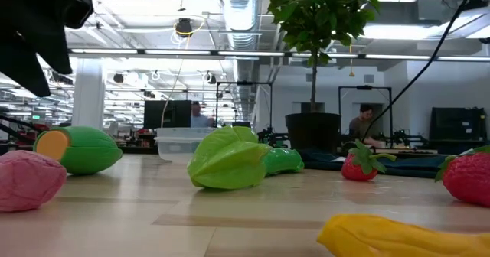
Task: Pick and placing Produce into tupperware
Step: Put the green corn into the transparent bin
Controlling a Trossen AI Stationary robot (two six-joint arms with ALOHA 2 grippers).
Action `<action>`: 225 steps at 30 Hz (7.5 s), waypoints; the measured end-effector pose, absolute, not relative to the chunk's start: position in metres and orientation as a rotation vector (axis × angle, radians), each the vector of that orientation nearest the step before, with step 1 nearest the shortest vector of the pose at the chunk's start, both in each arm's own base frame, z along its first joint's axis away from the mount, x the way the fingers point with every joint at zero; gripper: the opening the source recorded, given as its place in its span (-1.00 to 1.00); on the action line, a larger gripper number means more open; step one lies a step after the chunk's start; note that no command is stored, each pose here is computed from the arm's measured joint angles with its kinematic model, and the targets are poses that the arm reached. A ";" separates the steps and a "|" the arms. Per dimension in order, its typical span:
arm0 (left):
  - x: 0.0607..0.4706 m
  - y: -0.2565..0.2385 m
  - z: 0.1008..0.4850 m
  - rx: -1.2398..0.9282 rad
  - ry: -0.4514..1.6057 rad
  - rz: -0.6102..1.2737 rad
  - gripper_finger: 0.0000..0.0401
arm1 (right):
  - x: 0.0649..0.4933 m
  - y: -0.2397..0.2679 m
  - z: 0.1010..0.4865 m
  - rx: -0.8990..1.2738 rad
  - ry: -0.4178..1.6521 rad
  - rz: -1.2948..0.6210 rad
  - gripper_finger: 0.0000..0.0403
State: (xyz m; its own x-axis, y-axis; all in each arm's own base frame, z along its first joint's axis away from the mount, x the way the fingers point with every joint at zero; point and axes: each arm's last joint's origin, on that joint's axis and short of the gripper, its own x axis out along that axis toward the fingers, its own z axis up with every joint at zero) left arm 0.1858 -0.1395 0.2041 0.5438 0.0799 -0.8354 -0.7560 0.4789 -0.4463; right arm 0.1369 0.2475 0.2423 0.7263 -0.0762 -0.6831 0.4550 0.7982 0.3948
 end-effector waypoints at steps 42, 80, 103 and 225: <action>0.215 -0.109 0.204 -0.863 0.781 0.625 0.26 | 0.145 0.246 0.243 0.582 0.688 -0.311 -0.21; 0.249 -0.132 0.144 -0.912 0.959 0.561 0.27 | 0.143 0.248 0.243 0.536 0.699 -0.282 -0.22; 0.249 -0.132 0.144 -0.865 0.979 0.529 0.07 | 0.143 0.247 0.243 0.536 0.699 -0.283 -0.22; 0.290 0.043 0.161 -0.311 0.826 0.631 0.22 | 0.159 0.237 0.243 0.489 0.693 -0.320 -0.22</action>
